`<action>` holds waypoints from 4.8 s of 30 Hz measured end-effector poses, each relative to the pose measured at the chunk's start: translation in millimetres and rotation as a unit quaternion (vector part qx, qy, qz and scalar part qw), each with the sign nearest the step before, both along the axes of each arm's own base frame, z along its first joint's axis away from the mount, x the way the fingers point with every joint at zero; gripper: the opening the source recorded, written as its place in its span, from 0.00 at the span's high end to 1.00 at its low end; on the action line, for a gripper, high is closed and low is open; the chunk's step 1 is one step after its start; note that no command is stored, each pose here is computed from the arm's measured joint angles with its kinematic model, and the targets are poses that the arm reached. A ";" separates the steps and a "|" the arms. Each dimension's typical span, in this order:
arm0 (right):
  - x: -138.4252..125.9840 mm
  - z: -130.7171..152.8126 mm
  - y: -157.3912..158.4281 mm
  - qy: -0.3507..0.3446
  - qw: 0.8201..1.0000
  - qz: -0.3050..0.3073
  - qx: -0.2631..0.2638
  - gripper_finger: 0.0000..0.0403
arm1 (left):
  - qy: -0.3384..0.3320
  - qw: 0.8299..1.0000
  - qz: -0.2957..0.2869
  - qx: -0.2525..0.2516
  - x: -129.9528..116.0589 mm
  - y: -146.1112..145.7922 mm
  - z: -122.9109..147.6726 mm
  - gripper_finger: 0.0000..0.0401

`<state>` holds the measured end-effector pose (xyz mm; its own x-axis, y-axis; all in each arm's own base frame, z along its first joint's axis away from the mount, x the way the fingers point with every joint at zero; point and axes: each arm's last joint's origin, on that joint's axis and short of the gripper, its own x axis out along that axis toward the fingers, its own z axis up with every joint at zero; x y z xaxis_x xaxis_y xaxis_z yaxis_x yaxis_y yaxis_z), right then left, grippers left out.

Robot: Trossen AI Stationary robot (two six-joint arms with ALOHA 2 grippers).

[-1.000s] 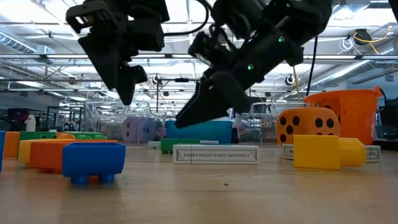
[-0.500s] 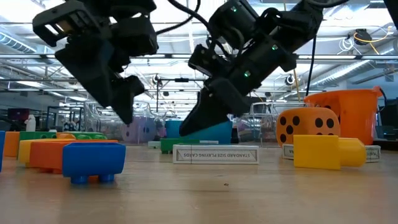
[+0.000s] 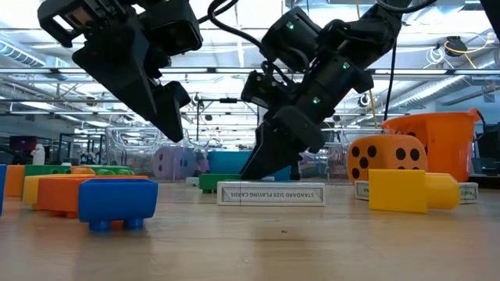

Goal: Pick & Place Toys
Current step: Put the green game piece into the blue bin

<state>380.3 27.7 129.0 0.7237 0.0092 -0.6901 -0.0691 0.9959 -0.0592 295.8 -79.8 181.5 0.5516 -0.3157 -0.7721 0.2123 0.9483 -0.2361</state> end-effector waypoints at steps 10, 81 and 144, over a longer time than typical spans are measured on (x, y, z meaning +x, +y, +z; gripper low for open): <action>0.6 0.6 -0.8 -0.004 1.000 -0.002 0.000 0.48 | 0.003 1.000 0.018 -0.005 0.3 0.3 0.1 0.31; 8.3 45.4 -78.3 -0.138 0.943 -0.040 0.300 0.66 | -0.007 0.830 0.131 0.542 -34.7 -40.8 92.7 0.31; -5.5 118.1 -122.2 -0.302 0.776 0.107 0.544 0.65 | 0.133 0.507 -0.051 0.850 23.9 -25.4 85.3 0.31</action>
